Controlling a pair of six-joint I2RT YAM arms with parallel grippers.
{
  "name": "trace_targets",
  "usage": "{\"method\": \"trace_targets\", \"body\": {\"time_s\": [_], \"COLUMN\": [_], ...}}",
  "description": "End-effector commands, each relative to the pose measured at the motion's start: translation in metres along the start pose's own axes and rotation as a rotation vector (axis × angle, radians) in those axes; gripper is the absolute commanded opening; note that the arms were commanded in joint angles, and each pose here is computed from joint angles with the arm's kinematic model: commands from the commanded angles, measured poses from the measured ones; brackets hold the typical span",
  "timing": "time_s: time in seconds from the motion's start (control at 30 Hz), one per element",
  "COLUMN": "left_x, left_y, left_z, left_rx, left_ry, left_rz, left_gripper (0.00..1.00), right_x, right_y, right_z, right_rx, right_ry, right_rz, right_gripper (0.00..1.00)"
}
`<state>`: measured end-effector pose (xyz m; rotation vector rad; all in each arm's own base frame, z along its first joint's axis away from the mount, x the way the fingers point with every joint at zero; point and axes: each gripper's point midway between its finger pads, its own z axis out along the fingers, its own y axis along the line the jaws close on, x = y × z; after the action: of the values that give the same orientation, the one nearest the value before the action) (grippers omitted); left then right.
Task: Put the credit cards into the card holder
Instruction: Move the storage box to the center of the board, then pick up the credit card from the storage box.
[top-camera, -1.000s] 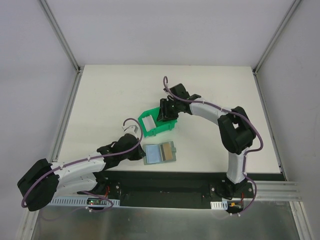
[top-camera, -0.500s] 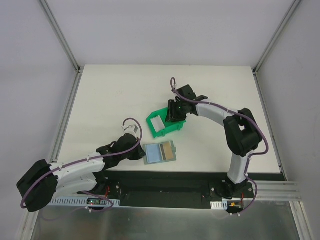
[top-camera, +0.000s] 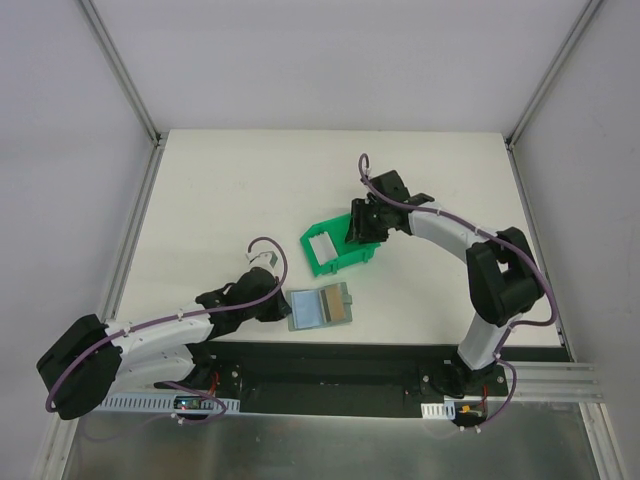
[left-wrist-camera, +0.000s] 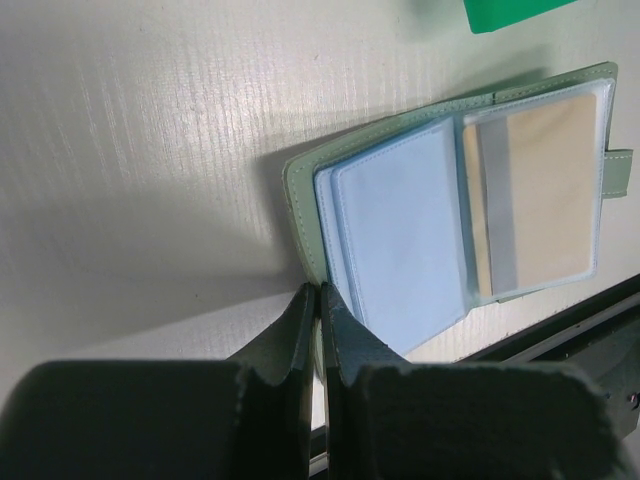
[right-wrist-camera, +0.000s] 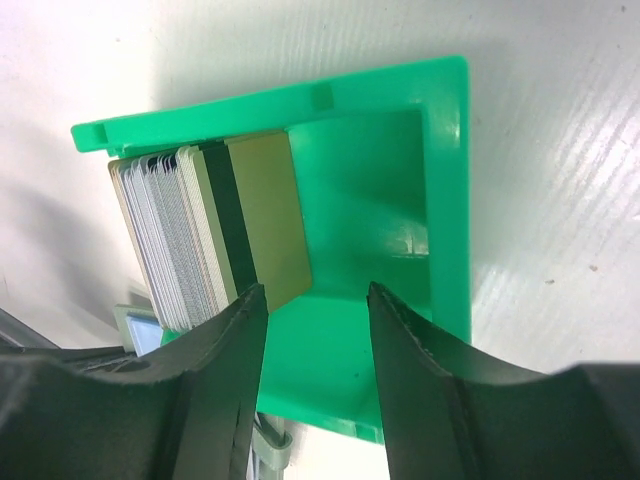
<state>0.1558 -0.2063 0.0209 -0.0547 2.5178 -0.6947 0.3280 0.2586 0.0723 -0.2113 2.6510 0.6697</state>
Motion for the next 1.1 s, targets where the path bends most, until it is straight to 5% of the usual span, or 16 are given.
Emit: {"method": "trace_targets", "body": {"time_s": [0.0, 0.2, 0.7, 1.07], "left_x": [-0.010, -0.014, -0.023, -0.024], "left_y": [-0.011, -0.021, -0.036, -0.038], "left_z": [-0.001, -0.003, 0.001, 0.003], "left_rx": [0.032, 0.061, 0.072, 0.068], "left_ry": [-0.014, -0.012, 0.004, 0.009], "left_rz": [0.020, 0.038, 0.056, 0.058], "left_gripper": [0.00, 0.00, 0.00, 0.00], "right_x": [-0.004, -0.016, -0.001, -0.005], "right_y": [0.009, 0.044, 0.061, 0.075], "right_z": [-0.017, -0.019, 0.024, 0.017], "right_rx": [-0.035, -0.196, -0.194, -0.238], "right_ry": [-0.039, -0.049, 0.045, 0.024], "right_rz": [0.005, -0.029, -0.077, -0.071], "right_gripper": [0.48, 0.52, 0.64, 0.55]}}
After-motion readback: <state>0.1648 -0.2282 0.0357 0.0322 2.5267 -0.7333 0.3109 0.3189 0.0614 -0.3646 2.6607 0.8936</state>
